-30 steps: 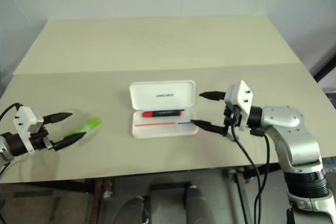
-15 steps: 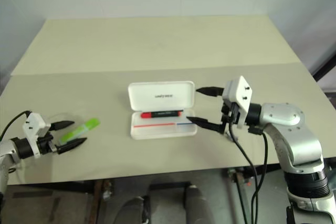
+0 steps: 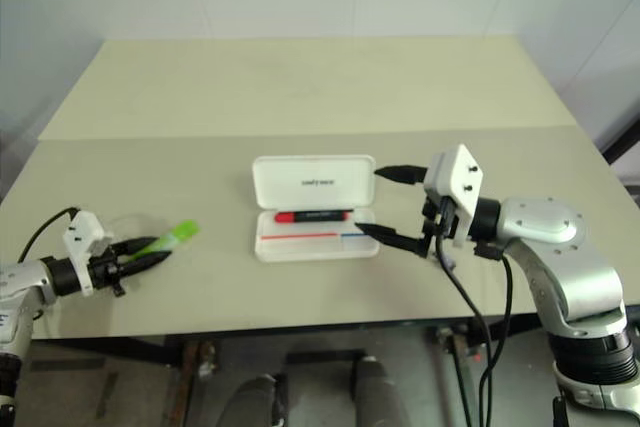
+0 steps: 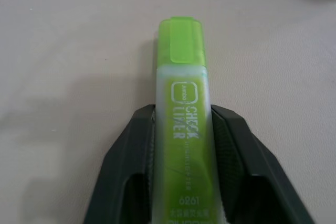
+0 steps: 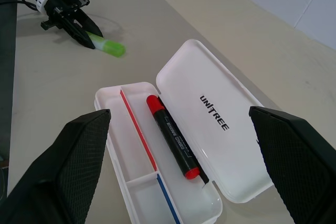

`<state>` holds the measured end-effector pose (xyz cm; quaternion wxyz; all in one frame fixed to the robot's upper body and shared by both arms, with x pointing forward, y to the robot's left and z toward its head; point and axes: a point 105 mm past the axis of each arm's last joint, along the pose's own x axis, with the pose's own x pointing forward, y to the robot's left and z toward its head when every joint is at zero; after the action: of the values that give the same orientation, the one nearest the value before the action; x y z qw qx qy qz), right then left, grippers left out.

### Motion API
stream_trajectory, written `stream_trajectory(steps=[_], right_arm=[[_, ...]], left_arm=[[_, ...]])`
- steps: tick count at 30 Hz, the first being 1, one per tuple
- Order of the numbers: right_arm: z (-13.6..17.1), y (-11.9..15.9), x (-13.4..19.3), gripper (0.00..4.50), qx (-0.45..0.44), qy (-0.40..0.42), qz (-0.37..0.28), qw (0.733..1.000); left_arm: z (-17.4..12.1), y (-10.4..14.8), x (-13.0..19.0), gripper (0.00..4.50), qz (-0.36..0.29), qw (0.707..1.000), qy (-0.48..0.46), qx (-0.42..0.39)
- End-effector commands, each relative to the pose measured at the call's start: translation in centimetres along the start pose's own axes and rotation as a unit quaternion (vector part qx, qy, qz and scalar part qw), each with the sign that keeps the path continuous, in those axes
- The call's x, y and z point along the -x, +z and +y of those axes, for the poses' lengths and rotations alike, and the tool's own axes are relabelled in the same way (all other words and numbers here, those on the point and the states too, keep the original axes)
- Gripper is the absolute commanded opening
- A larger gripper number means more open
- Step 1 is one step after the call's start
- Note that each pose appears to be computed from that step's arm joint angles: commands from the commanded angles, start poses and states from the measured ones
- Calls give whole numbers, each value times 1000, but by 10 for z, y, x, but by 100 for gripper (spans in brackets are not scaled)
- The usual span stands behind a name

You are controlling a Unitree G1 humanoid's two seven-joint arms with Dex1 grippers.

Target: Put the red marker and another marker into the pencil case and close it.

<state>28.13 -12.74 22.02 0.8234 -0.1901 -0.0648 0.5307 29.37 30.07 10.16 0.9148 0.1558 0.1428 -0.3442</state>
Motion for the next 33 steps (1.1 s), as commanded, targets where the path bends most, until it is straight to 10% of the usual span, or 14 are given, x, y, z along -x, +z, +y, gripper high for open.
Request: stream_trajectory(steps=[1, 15, 33], right_arm=[[1, 12, 3, 450, 22, -3, -14, 1000], [14, -2, 6, 450, 3, 40, 0, 999], [31, -18, 43, 450, -15, 12, 51, 999]], left_arm=[[-5, -2, -3, 110, 12, 1000, 4, -2], [-43, 71, -14, 110, -112, 991, -40, -60], [-108, 116, -88, 110, -117, 947, -253, -161]])
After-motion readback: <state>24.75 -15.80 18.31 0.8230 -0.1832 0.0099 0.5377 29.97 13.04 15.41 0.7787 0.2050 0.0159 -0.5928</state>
